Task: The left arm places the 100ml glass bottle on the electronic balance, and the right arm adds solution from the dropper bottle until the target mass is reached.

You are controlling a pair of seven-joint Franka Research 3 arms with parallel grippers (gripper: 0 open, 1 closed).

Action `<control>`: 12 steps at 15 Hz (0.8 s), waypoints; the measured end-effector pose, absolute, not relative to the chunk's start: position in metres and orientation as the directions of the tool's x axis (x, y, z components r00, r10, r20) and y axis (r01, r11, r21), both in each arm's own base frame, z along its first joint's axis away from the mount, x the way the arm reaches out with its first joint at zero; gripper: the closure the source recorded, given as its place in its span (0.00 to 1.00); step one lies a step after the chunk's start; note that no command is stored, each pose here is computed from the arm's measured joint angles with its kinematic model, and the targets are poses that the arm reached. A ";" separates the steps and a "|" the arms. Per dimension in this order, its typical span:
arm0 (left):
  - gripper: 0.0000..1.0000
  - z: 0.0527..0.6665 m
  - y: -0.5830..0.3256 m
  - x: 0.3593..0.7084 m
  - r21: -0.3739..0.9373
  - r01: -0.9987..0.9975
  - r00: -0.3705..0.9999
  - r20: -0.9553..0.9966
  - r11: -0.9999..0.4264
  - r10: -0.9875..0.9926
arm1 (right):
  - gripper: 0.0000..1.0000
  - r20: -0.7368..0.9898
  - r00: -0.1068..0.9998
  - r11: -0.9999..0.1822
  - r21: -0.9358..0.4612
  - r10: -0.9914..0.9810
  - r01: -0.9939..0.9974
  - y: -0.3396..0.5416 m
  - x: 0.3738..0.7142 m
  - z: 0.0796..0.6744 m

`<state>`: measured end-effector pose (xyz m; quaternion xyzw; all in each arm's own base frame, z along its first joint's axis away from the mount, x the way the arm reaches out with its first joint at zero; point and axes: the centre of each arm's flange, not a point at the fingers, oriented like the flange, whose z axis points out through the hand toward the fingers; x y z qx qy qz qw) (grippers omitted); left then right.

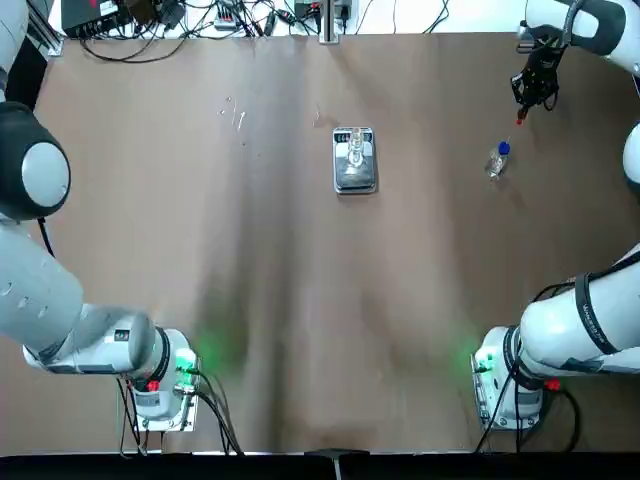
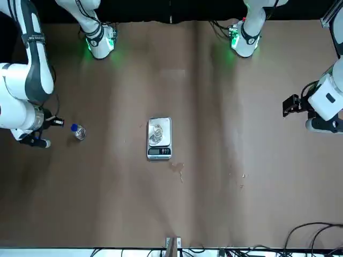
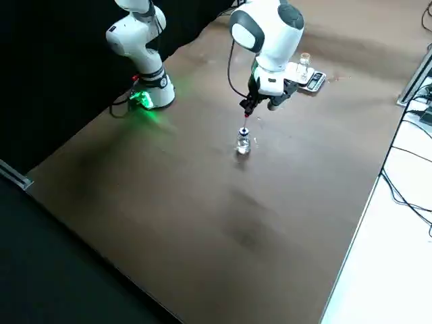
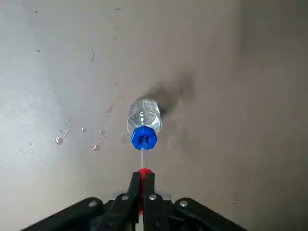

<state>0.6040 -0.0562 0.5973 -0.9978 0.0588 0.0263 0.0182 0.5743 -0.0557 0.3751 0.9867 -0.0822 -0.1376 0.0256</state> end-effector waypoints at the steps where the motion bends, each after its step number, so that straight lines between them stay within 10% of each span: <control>1: 0.00 0.596 -0.056 0.604 -0.033 -0.118 0.992 -0.056 -0.992 -0.116 | 0.95 -0.263 0.950 -0.985 0.072 -0.168 -0.154 -0.055 0.575 0.375; 12: 0.00 0.595 -0.056 0.604 -0.033 -0.118 0.991 -0.059 -0.992 -0.116 | 0.95 -0.256 0.953 -0.986 0.069 -0.162 -0.149 -0.054 0.569 0.357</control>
